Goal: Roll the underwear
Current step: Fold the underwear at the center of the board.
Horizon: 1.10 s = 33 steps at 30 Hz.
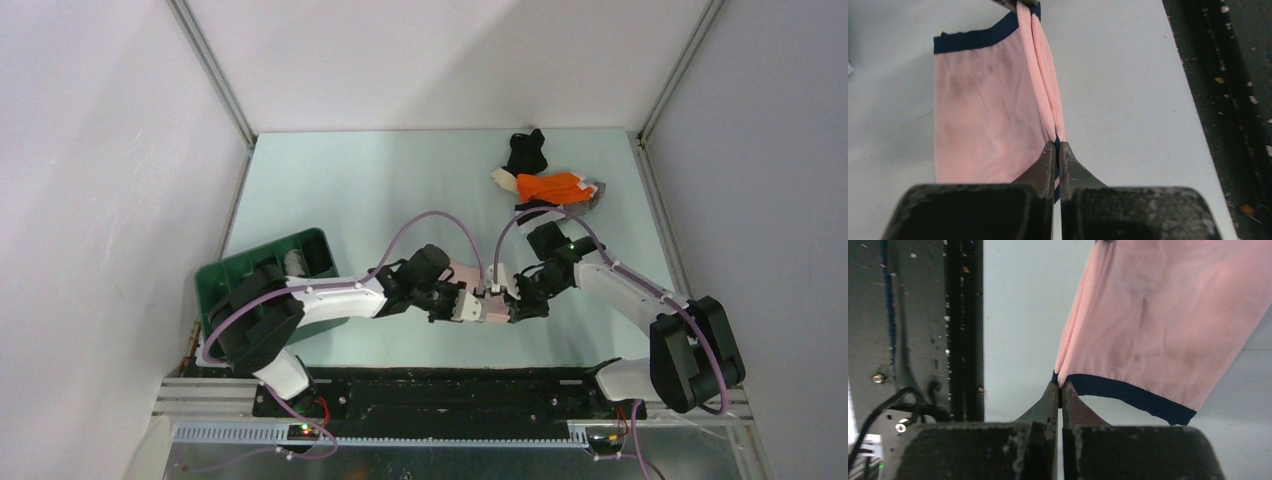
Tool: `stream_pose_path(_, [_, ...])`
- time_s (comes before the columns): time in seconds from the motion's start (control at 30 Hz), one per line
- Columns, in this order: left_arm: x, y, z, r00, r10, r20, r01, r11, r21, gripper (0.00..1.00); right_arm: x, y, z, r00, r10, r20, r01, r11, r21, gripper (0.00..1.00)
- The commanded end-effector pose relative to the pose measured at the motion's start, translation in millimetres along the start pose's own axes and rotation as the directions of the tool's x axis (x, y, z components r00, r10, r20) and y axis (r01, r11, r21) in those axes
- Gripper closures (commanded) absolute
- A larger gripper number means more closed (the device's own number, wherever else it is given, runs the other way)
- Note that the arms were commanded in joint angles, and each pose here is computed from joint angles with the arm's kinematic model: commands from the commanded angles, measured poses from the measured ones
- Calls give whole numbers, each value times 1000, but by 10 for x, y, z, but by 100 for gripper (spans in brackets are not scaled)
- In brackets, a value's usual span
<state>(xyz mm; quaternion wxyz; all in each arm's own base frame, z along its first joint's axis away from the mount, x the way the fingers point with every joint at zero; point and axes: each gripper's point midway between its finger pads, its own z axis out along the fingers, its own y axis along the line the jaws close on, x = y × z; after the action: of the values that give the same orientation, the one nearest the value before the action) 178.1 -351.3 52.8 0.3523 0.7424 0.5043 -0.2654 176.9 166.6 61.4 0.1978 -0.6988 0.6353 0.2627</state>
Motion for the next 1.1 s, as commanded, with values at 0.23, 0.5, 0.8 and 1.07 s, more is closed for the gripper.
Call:
stream_pose_path(0.23, [-50,259,-103,992,-117,-40,119,992,41,100,61,50,-164,951,302,60,-297,952,-79,100])
stream_pose_path(0.5, [5,593,46,990,-109,-91,115,992,58,100,147,-349,-228,864,494,98,-486,868,-100,100])
stream_pose_path(0.8, [92,991,113,968,-217,-123,212,976,-53,100,325,-761,-233,799,598,63,-593,801,-86,100])
stream_pose_path(1.07, [181,1151,199,940,-297,-166,285,954,-93,100,440,-856,-176,769,639,26,-636,768,-79,100])
